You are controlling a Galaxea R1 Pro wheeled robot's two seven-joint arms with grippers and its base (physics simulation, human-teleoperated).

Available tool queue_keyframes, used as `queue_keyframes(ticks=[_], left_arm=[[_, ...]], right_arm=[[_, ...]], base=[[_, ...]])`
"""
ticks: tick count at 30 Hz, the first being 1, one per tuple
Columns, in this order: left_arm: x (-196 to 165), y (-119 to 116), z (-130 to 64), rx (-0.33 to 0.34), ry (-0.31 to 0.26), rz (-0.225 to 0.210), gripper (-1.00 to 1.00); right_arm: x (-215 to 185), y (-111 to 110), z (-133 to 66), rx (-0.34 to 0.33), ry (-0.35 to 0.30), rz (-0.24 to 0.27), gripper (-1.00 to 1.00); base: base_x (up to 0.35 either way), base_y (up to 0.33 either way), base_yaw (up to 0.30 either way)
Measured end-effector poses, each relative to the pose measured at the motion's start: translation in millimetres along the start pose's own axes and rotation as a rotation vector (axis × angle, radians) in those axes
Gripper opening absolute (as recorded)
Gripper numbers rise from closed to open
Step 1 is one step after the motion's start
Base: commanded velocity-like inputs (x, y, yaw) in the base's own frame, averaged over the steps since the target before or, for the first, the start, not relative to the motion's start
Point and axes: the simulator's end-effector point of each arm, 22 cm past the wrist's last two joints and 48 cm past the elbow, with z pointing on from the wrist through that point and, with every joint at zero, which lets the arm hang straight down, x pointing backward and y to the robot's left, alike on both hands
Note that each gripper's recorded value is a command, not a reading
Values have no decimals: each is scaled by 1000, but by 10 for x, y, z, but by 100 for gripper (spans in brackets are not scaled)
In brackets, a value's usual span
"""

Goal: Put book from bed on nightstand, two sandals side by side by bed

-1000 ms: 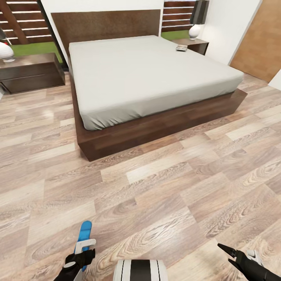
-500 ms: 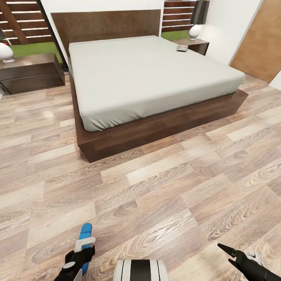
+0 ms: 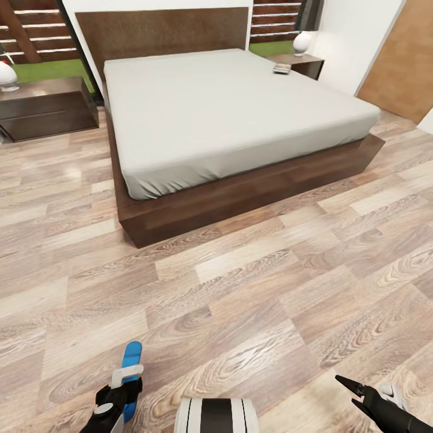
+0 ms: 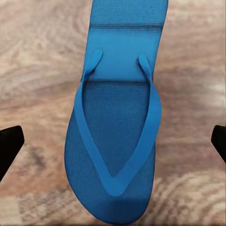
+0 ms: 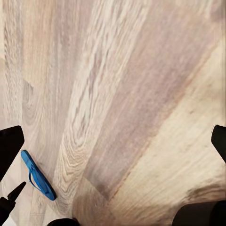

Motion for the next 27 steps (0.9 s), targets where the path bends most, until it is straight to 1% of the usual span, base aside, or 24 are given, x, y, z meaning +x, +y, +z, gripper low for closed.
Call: queue_keyframes(ticks=[23, 27], left_arm=[[462, 18, 161, -11, 90, 22, 100], [460, 18, 162, -11, 90, 22, 100]], right_arm=[[203, -328, 121, 64, 55, 41, 100], [205, -326, 123, 64, 55, 41, 100]], base=[[0, 0, 0], [0, 0, 0]])
